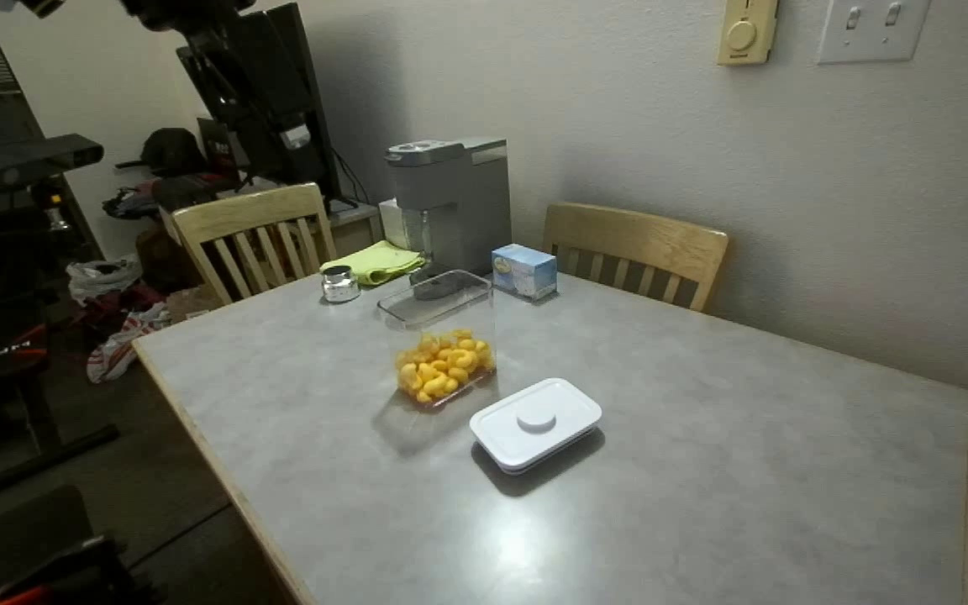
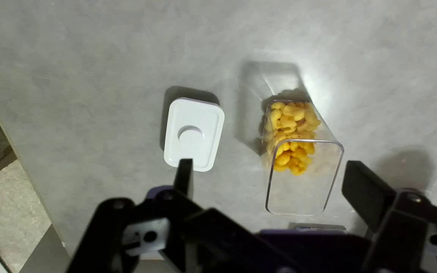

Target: Pick the lid on the table and put it on the storage jar

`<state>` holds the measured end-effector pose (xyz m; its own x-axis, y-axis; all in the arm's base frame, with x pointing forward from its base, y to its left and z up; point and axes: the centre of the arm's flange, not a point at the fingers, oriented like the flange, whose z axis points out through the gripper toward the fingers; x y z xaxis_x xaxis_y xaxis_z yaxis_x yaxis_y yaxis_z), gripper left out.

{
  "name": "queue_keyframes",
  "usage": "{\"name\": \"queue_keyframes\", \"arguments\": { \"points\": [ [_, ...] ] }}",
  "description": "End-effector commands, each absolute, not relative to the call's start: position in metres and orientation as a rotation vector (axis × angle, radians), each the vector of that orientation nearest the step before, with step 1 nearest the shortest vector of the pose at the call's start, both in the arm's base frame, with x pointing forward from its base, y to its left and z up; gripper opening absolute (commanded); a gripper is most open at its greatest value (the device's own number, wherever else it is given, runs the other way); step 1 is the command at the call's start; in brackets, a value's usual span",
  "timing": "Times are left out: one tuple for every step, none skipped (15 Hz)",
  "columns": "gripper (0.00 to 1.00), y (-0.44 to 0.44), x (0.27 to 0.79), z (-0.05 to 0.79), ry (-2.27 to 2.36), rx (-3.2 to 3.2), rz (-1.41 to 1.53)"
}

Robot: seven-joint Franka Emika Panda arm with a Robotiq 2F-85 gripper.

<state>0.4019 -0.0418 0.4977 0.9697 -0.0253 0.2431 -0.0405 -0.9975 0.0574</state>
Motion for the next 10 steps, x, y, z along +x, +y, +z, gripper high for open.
{"name": "queue_keyframes", "arguments": {
  "points": [
    [1.0,-0.037,0.397,0.489,-0.037,3.07,0.355],
    [1.0,-0.035,0.398,0.484,-0.045,3.069,0.381],
    [1.0,-0.035,0.4,0.48,-0.051,3.067,0.398],
    [1.0,-0.037,0.403,0.477,-0.07,3.065,0.419],
    [1.0,-0.039,0.406,0.475,-0.088,3.06,0.437],
    [1.0,-0.042,0.409,0.472,-0.099,3.065,0.46],
    [1.0,-0.046,0.412,0.469,-0.11,3.062,0.482],
    [1.0,-0.052,0.416,0.465,-0.113,3.063,0.503],
    [1.0,-0.059,0.42,0.461,-0.108,3.069,0.523],
    [1.0,-0.066,0.423,0.458,-0.112,3.066,0.536]
  ]
}}
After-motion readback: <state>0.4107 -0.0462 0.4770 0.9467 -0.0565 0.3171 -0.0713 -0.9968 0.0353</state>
